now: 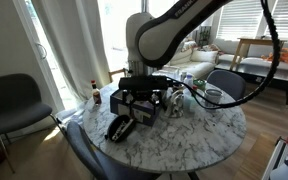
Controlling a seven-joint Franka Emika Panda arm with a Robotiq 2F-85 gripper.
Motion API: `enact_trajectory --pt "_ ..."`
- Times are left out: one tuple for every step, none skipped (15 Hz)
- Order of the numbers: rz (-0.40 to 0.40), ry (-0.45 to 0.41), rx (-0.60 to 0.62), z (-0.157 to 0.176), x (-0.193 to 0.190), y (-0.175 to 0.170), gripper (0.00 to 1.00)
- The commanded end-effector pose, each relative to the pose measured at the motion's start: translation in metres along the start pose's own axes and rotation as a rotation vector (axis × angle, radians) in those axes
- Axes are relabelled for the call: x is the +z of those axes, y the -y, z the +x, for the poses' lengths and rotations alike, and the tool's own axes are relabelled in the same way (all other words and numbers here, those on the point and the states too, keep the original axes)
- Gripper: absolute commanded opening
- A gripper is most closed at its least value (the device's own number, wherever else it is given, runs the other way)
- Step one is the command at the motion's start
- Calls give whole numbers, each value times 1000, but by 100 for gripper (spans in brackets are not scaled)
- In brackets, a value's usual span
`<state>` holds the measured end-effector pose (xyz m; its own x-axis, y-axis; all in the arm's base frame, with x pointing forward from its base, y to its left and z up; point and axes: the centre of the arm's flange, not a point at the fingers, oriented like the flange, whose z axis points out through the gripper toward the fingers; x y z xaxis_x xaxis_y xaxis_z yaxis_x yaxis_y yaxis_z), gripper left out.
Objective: Pick up the glasses pouch from the table and place it in the shoe box
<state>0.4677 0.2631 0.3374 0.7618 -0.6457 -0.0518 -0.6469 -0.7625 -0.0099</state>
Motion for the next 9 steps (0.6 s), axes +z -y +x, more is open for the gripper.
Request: enact_trajectory --pt "21 22 78 16 47 24 100" --pt "33 21 99 21 57 27 100" --pt "49 20 119 25 65 30 100" --pt "61 12 135 27 73 33 100" --pt "75 8 147 29 79 37 100" --pt "86 0 158 32 85 41 100" --pt "93 -12 162 35 92 44 100" --pt "93 -18 165 36 96 47 100" --pt "90 -22 172 38 101 49 100"
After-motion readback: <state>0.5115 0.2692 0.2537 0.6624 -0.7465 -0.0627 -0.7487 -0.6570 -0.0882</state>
